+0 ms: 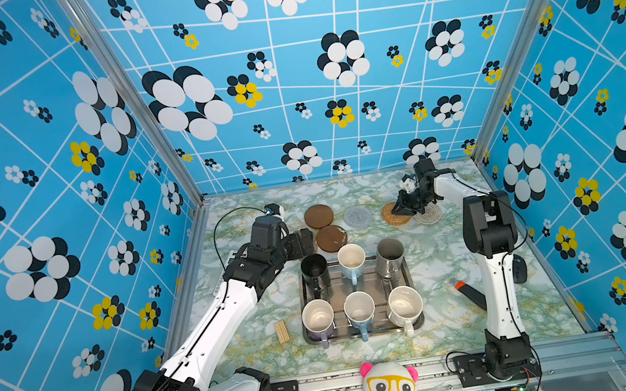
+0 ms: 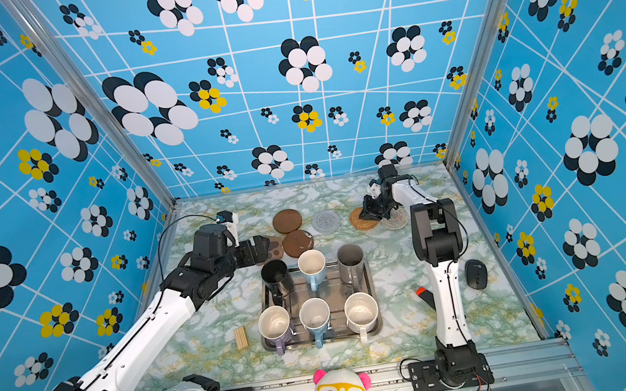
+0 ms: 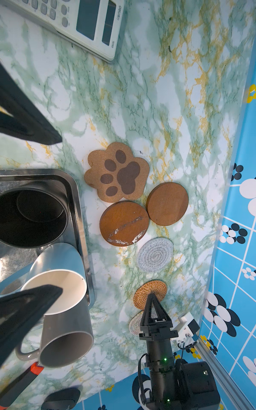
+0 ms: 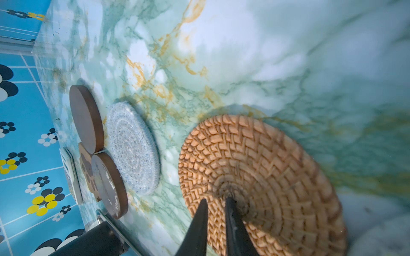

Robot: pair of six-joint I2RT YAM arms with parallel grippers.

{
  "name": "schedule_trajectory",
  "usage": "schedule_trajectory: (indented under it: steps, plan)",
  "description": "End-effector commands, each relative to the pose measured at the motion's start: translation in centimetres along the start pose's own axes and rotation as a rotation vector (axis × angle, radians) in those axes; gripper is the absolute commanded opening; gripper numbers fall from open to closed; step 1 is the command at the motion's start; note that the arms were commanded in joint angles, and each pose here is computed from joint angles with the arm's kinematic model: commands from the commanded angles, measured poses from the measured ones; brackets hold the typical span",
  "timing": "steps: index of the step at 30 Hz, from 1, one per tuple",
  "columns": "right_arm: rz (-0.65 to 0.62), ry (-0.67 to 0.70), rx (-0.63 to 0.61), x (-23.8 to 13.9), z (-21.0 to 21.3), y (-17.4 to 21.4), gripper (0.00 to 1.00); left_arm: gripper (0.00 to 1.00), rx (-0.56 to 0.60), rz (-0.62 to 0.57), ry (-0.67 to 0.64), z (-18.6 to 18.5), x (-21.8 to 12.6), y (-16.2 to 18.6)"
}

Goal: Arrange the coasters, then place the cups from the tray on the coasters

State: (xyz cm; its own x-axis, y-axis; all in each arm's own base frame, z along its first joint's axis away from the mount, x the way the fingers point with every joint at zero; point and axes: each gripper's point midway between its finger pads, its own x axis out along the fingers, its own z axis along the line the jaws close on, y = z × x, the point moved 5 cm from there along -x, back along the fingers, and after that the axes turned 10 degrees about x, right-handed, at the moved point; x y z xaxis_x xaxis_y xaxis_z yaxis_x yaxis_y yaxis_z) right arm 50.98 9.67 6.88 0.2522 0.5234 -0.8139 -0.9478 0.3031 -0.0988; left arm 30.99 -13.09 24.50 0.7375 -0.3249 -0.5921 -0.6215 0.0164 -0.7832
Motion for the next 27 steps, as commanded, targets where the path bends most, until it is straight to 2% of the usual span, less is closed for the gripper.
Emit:
schedule_trajectory:
  steps: [1,16,27]
  plan:
    - [0.071,0.085,0.042,0.3,-2.3,2.3,0.19,1.00,0.018,-0.029,-0.003,-0.3,-0.6,-1.0]
    - [0.059,0.085,0.034,-0.3,-2.0,2.3,0.19,1.00,0.014,-0.031,-0.006,-0.2,-0.8,-0.8]
    - [-0.002,0.031,-0.011,-2.6,1.0,-0.3,0.26,1.00,0.009,-0.041,-0.001,-0.2,-1.0,-0.8]
